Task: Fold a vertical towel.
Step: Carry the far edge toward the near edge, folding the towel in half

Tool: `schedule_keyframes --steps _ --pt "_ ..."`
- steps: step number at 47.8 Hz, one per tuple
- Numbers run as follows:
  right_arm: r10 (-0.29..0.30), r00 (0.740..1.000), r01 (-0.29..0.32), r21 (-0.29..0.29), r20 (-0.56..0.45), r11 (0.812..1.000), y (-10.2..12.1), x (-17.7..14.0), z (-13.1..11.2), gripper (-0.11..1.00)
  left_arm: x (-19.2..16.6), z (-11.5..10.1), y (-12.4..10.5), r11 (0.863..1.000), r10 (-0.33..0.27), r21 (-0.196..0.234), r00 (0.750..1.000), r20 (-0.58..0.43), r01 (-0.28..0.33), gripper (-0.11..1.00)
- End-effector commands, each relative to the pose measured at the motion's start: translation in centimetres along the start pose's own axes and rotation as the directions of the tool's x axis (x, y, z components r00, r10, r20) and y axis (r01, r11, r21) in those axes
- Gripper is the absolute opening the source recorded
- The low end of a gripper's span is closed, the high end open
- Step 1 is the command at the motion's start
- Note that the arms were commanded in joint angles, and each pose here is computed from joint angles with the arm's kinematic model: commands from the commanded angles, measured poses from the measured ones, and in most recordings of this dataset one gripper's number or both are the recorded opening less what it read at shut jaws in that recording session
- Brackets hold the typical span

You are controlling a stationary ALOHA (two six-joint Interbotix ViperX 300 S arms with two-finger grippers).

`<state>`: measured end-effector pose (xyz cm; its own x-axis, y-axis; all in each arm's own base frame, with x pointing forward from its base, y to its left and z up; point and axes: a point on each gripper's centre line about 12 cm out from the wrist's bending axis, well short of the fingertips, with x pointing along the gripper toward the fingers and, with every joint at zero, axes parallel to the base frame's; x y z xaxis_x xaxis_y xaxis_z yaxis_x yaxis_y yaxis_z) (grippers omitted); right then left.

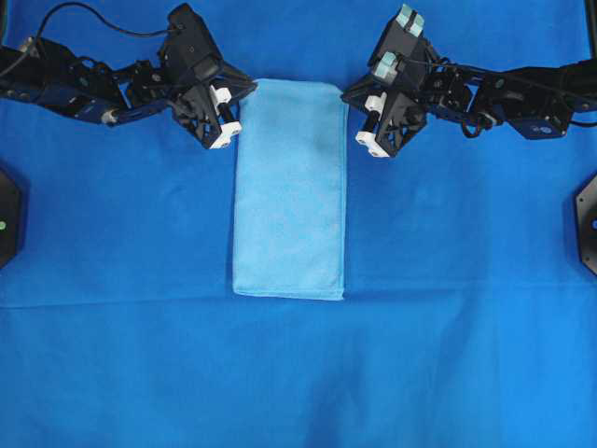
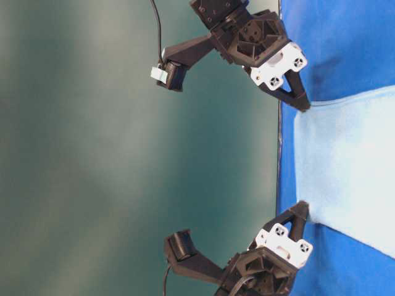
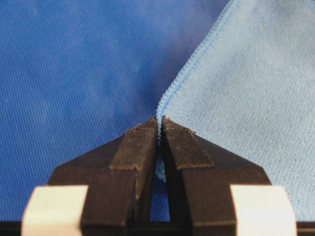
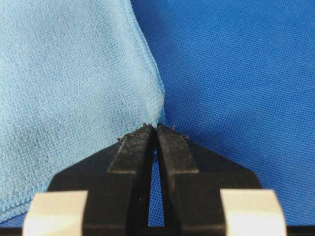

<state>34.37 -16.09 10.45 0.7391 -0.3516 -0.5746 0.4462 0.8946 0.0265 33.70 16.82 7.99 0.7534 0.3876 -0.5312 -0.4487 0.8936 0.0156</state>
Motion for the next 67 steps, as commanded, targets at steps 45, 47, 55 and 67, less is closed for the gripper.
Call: schedule_keyframes --steps 45,47,55,67 --pt "0.199 0.974 -0.196 -0.045 0.104 0.980 7.9 -8.8 3.3 0.03 -10.1 4.2 -10.7 0.944 -0.290 0.170 0.957 0.028 0.281 0.02" --pt "0.215 0.972 -0.211 -0.055 0.091 0.976 8.5 -8.9 3.0 0.03 -10.3 3.9 -11.5 0.938 -0.307 0.169 0.952 0.012 0.301 0.02" --pt "0.277 0.960 -0.272 -0.083 0.048 0.959 11.1 -9.3 2.1 0.03 -10.8 2.3 -13.3 0.922 -0.346 0.160 0.935 -0.075 0.354 0.02" --pt "0.318 0.948 -0.318 -0.086 -0.018 0.944 13.6 -8.5 0.2 0.03 -10.3 -0.1 -16.0 0.897 -0.391 0.160 0.908 -0.150 0.412 0.02"
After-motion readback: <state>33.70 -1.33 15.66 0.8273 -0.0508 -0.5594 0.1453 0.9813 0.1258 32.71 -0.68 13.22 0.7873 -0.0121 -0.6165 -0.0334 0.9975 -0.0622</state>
